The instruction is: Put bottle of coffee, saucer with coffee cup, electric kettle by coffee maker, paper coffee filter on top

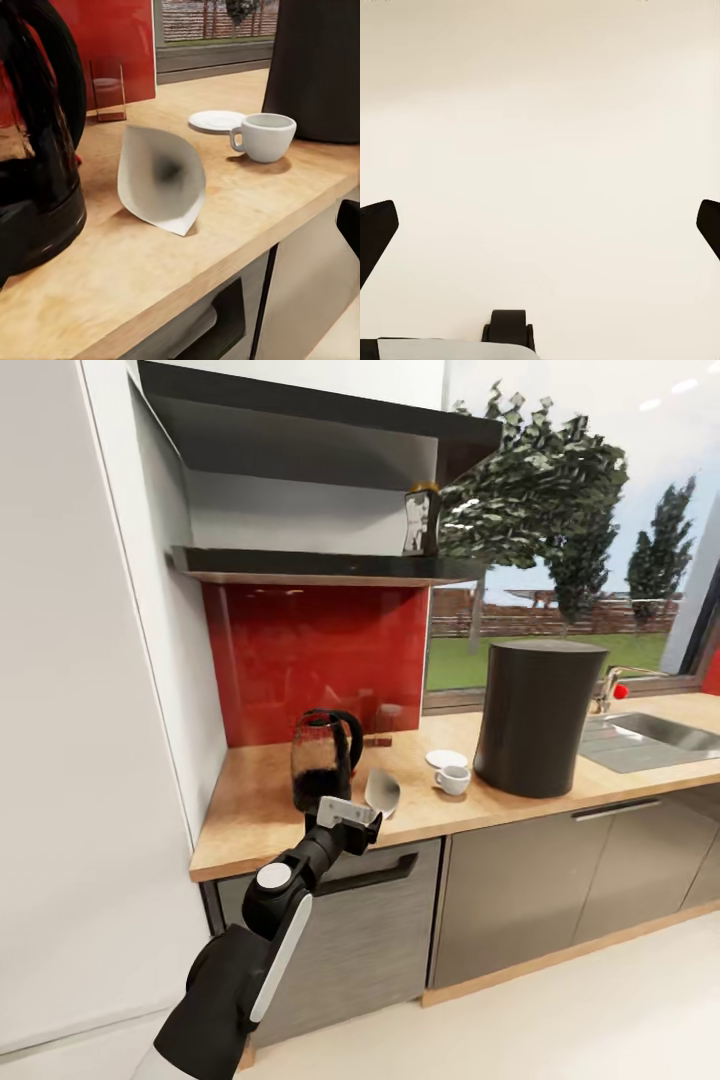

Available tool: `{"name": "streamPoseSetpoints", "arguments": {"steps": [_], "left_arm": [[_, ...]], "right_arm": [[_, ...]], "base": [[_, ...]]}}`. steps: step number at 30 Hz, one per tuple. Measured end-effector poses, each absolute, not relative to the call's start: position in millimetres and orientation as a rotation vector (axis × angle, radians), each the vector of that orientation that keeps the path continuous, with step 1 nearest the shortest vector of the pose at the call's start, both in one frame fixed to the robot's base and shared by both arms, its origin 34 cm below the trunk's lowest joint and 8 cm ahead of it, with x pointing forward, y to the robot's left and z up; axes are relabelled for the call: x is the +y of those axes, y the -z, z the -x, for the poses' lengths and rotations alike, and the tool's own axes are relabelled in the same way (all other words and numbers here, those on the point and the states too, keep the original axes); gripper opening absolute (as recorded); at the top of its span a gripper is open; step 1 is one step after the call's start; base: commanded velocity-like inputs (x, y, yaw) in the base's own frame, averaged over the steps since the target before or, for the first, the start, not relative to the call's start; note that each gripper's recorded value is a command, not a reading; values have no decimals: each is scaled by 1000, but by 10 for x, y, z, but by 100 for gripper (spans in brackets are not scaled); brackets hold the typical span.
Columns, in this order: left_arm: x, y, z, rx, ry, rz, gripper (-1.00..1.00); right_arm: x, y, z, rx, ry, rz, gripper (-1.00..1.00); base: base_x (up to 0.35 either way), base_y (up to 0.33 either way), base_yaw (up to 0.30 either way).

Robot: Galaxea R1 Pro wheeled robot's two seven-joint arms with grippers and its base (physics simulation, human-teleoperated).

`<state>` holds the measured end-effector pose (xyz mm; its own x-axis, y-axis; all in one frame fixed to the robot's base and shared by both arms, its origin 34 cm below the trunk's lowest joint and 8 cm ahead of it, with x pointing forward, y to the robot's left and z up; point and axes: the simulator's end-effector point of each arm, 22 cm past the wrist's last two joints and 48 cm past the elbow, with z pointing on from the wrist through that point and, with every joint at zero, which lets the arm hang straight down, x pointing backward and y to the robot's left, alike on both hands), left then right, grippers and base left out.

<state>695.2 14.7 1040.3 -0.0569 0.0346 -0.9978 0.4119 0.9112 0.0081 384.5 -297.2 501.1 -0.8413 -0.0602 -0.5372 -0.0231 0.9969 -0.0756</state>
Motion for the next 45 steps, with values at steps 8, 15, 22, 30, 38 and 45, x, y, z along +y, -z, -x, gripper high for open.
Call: {"name": "streamPoseSetpoints", "arguments": {"steps": [8, 15, 22, 30, 38, 45], "left_arm": [[142, -10413, -6948, 1606, 319, -355, 100], [142, -10441, -6938, 1601, 319, -355, 100], [151, -10447, -6939, 1601, 319, -353, 100], [172, -10425, -6953, 1607, 316, -348, 100], [170, -10421, -6951, 1608, 315, -349, 100], [117, -10222, -6966, 1648, 328, -372, 100]], "right_arm": [[-2972, -5012, -3847, 2570, 89, 58, 100], [-2972, -5022, -3861, 2566, 89, 58, 100], [-2972, -5026, -3866, 2564, 89, 58, 100], [-2973, -5028, -3868, 2563, 89, 58, 100], [-2978, -5028, -3867, 2563, 90, 59, 100], [-2985, -5024, -3862, 2565, 91, 59, 100]], "base": [[133, 0, -137], [7, 0, -232], [0, 0, -31], [59, 0, -1], [154, 0, 0], [24, 0, 0]]}}
